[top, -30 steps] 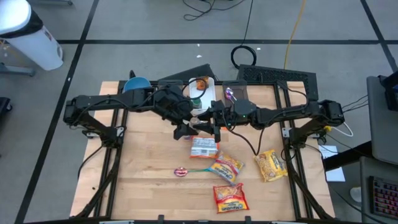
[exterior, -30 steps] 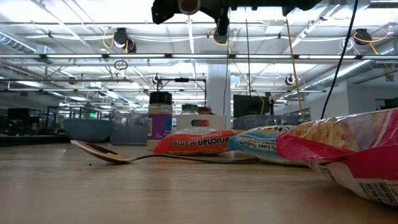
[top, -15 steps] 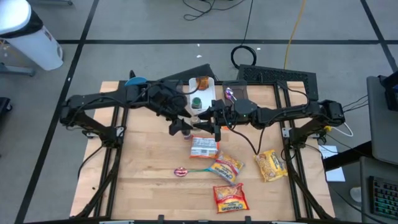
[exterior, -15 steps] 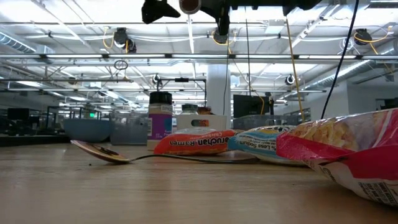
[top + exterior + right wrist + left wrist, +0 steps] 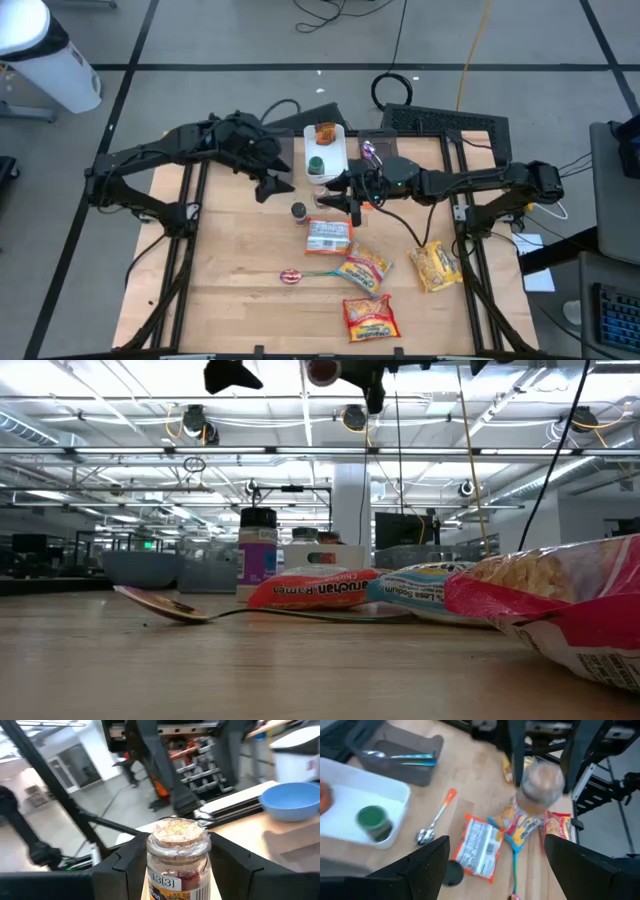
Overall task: Pick & Place Food Item
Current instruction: Put the brown seasoning bottle into the white bin
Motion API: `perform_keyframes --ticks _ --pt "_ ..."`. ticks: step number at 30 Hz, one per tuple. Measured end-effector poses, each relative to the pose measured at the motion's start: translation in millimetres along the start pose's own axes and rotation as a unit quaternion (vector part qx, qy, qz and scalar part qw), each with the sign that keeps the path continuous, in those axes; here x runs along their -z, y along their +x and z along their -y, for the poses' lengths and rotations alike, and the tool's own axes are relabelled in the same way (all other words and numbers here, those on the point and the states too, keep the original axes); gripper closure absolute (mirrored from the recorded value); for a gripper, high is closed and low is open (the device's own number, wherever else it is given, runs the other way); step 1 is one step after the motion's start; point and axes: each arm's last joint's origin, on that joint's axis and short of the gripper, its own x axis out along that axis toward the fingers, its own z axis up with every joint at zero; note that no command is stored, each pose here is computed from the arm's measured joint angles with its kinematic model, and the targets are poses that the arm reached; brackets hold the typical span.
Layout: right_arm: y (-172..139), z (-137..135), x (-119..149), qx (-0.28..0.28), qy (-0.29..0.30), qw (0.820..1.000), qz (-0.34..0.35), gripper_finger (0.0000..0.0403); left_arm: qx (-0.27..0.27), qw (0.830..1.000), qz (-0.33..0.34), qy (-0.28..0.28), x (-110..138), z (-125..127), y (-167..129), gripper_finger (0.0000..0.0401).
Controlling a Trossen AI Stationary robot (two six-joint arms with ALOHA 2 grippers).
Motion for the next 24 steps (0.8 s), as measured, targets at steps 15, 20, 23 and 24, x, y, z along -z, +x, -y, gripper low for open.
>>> perform_keyframes --ticks 15,20,23,24 --pt "-31 13 -23 0.128 -0.048 0.99 0.041 0.0232 -0.077 0.99 0.117 -0.007 17 4 -88 0.0068" --pt "-37 27 -1 0.147 -0.024 0.987 0.052 0.0232 -0.069 0.988 0.136 -0.033 35 3 -94 0.0068" --pt "-41 35 16 0.147 0.014 0.985 0.084 0.0232 -0.059 0.985 0.151 -0.056 49 -2 -85 0.0068" --pt "-42 38 22 0.146 0.023 0.985 0.092 0.0232 -0.052 0.984 0.159 -0.064 54 -3 -81 0.0068"
